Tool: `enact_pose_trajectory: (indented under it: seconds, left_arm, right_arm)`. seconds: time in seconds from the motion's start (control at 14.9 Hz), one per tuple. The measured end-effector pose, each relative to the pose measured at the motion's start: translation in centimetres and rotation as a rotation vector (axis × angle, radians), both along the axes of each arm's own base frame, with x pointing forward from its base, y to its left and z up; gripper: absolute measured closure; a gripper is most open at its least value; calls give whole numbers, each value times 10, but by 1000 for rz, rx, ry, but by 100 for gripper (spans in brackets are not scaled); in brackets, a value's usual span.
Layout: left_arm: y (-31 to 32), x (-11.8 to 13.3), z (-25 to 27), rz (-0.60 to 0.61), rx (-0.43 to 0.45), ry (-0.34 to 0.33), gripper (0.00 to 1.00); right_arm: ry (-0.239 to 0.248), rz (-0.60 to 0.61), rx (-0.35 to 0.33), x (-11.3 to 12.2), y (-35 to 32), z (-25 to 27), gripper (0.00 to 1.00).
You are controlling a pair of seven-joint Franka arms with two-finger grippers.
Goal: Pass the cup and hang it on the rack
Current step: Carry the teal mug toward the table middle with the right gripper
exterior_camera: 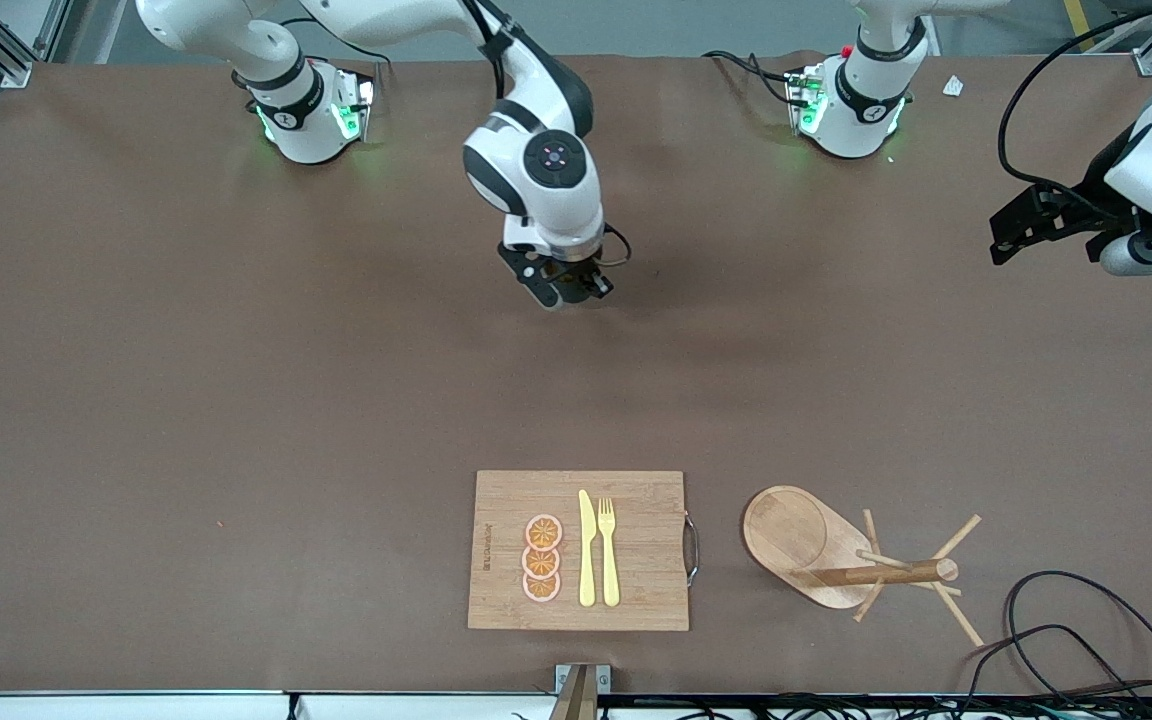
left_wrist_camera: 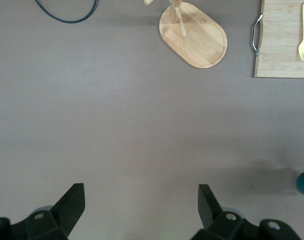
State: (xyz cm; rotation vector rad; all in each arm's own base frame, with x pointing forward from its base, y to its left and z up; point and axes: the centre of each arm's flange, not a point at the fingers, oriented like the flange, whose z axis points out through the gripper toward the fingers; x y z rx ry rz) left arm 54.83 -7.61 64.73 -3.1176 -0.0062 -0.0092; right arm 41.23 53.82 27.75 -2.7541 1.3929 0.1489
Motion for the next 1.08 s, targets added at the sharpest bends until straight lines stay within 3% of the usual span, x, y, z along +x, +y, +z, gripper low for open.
enact_pose_trajectory:
  seconds: [0.47, 1.08]
  left_arm:
    - [2, 0, 0, 4, 0, -1, 0]
    - [5, 1, 0, 10, 0, 0, 0]
  right_arm:
    - [16, -278, 13, 21, 32, -20, 95]
    - [4, -345, -20, 24, 40, -37, 95]
